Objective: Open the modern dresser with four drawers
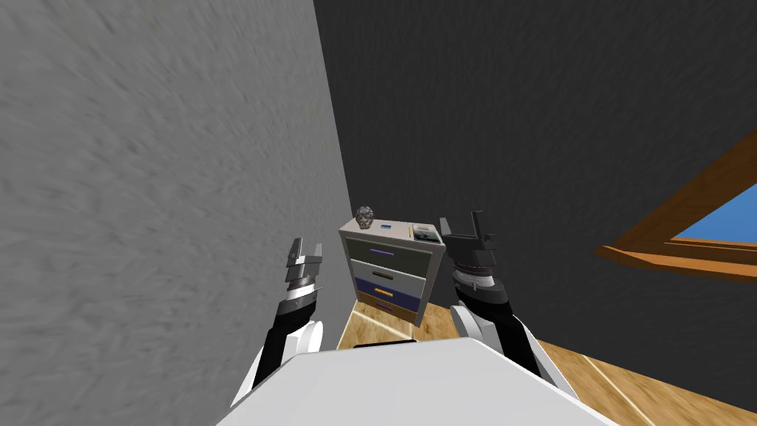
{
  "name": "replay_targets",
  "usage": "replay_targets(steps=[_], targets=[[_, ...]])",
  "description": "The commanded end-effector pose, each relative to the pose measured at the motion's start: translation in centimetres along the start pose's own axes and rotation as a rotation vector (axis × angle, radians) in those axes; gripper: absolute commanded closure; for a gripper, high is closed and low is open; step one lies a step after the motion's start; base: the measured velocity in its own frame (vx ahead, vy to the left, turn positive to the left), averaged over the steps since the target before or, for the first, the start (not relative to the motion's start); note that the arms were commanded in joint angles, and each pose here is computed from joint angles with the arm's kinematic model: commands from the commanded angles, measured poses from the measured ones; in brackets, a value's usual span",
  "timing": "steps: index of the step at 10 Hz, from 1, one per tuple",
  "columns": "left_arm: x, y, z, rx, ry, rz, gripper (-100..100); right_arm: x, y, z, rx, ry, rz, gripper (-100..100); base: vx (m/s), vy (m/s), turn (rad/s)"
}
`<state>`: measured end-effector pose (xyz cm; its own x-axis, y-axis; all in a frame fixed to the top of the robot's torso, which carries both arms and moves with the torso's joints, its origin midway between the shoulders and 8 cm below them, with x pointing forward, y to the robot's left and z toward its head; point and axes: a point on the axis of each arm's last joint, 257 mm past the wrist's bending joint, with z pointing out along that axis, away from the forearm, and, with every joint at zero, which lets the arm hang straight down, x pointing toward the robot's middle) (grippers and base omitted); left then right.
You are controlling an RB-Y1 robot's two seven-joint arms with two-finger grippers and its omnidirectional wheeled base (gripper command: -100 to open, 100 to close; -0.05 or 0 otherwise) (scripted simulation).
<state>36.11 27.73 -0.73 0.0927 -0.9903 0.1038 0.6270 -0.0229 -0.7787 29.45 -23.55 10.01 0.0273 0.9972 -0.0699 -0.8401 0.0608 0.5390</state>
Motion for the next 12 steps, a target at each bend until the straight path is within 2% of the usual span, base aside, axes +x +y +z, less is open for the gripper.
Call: replay_targets(steps=[1,9,10,12], targets=[[0.0,0.0,0.0,0.000,0.000,0.000,0,0.0,0.0,0.0,0.000,0.000,0.000,0,0.000,0.000,0.000],[0.0,0.0,0.0,0.000,0.000,0.000,0,0.0,0.0,0.0,0.000,0.000,0.000,0,0.000,0.000,0.000],[0.5,0.2,0.0,-0.012,0.040,0.017,-100,0.0,0.0,0.0,0.000,0.000,0.000,0,0.009,-0.002,-0.023],[1.1,0.8,0.0,-0.036,0.094,0.039,-100,0.0,0.0,0.0,0.000,0.000,0.000,0,0.007,-0.002,-0.040]])
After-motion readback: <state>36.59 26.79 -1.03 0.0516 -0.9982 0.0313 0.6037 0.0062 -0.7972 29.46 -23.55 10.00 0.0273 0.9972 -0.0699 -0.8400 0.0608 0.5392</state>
